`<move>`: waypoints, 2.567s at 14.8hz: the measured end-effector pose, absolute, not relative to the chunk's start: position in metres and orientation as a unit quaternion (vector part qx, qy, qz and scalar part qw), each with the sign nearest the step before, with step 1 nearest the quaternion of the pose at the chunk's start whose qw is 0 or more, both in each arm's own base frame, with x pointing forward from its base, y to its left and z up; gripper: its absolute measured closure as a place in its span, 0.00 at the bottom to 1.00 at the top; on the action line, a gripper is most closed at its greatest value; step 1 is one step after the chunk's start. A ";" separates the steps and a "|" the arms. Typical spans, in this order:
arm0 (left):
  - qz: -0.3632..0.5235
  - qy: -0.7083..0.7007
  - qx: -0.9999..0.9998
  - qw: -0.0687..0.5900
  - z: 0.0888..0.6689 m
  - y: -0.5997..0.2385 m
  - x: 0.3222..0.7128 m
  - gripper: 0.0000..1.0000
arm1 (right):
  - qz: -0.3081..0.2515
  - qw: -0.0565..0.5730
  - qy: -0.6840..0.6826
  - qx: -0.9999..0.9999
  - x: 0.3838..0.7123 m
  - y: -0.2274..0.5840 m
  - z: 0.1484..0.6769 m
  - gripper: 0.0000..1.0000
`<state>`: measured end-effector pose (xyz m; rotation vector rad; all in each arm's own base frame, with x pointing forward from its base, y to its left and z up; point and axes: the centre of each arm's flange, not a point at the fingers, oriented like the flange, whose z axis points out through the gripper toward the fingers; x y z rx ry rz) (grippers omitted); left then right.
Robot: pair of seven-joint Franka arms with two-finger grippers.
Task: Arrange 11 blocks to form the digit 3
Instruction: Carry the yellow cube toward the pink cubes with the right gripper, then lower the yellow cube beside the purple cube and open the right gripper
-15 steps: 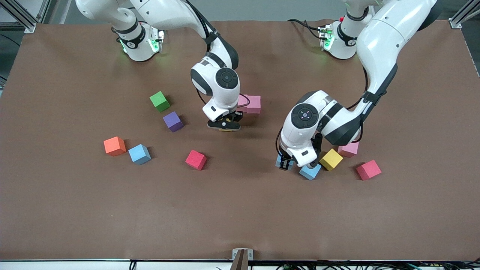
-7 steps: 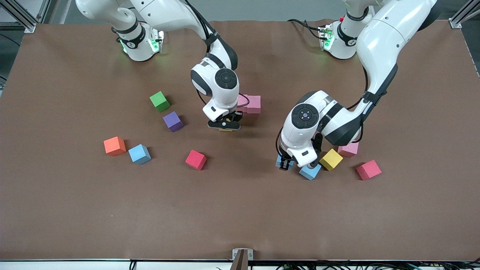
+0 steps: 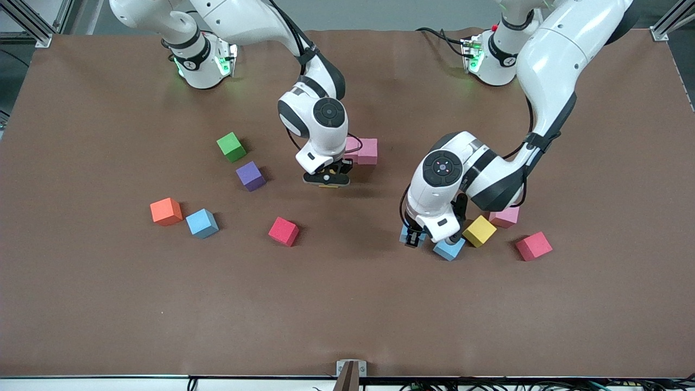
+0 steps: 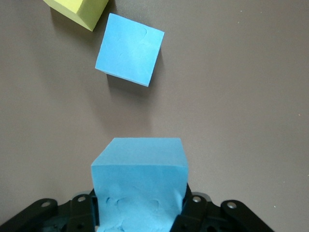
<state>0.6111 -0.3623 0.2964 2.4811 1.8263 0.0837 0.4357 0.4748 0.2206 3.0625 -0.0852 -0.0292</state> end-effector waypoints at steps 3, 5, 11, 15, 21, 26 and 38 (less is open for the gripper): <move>0.027 0.593 0.804 0.030 0.297 -0.362 0.612 0.43 | -0.011 0.038 -0.026 0.999 0.432 0.476 0.219 0.49; 0.027 0.593 0.804 0.030 0.297 -0.361 0.612 0.43 | -0.011 0.037 -0.025 0.999 0.431 0.476 0.219 0.49; 0.027 0.593 0.804 0.030 0.296 -0.361 0.612 0.43 | -0.015 0.031 -0.019 0.999 0.423 0.480 0.220 0.49; 0.027 0.593 0.804 0.030 0.296 -0.361 0.612 0.43 | -0.022 0.024 -0.017 0.999 0.422 0.480 0.224 0.49; 0.027 0.593 0.804 0.030 0.296 -0.361 0.612 0.43 | -0.023 0.023 -0.011 0.999 0.423 0.477 0.223 0.49; 0.027 0.593 0.804 0.030 0.296 -0.361 0.612 0.43 | -0.025 0.025 -0.006 0.999 0.422 0.475 0.221 0.49; 0.027 0.595 0.803 0.030 0.296 -0.359 0.614 0.43 | -0.021 0.020 -0.004 1.000 0.419 0.471 0.218 0.49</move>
